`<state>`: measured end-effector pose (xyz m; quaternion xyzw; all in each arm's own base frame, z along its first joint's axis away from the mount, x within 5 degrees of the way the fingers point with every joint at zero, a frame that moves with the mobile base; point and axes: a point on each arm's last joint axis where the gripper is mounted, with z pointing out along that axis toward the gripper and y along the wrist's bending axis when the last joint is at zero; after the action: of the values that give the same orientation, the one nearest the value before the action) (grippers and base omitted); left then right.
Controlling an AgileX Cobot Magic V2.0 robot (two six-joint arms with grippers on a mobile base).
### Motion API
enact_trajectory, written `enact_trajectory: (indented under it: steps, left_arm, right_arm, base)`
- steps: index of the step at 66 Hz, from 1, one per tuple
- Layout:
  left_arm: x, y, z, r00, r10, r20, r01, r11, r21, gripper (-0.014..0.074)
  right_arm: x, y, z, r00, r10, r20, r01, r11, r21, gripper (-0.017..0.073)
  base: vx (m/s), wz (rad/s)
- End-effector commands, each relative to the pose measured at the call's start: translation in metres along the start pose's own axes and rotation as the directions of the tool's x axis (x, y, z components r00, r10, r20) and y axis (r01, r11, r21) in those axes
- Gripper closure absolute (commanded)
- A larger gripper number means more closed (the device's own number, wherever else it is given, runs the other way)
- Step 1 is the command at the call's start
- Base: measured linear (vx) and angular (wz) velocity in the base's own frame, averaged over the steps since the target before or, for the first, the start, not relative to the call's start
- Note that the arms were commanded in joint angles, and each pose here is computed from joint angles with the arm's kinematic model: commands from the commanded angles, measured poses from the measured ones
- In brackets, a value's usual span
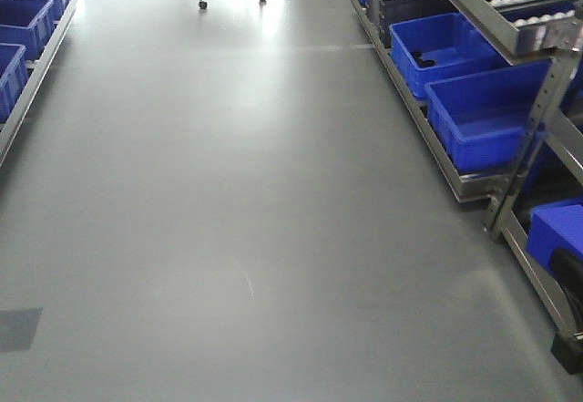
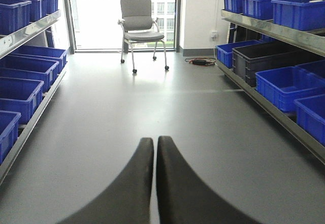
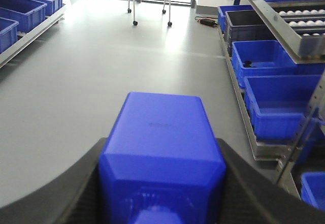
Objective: Pour parts from conveyor to right shelf
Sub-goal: 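Turn and drive up to the empty blue bin on the shelf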
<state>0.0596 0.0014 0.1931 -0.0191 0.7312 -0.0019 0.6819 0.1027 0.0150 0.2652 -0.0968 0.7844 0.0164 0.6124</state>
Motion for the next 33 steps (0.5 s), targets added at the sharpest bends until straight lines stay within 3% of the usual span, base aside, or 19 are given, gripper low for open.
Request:
enact_trajectory:
  steps: [1, 17, 33]
  left_arm:
    - [-0.0129, -0.0003, 0.0, 0.996, -0.017, 0.082, 0.016, 1.0, 0.002, 0.0599]
    - [-0.0129, -0.0003, 0.0, 0.996, -0.017, 0.082, 0.016, 1.0, 0.002, 0.0599]
    - [-0.0129, -0.0003, 0.0, 0.996, -0.017, 0.082, 0.016, 1.0, 0.002, 0.0599]
  right_arm:
    - [-0.0164, -0.0032, -0.0016, 0.995, -0.007, 0.1, 0.005, 1.0, 0.027, 0.0564]
    - [-0.0164, -0.0032, -0.0016, 0.995, -0.007, 0.1, 0.005, 1.0, 0.027, 0.0564]
    - [-0.0164, -0.0032, -0.0016, 0.995, -0.007, 0.1, 0.005, 1.0, 0.027, 0.0564]
  base:
    - [0.55, 0.08]
    - [0.48, 0.32]
    - [0.4, 0.71]
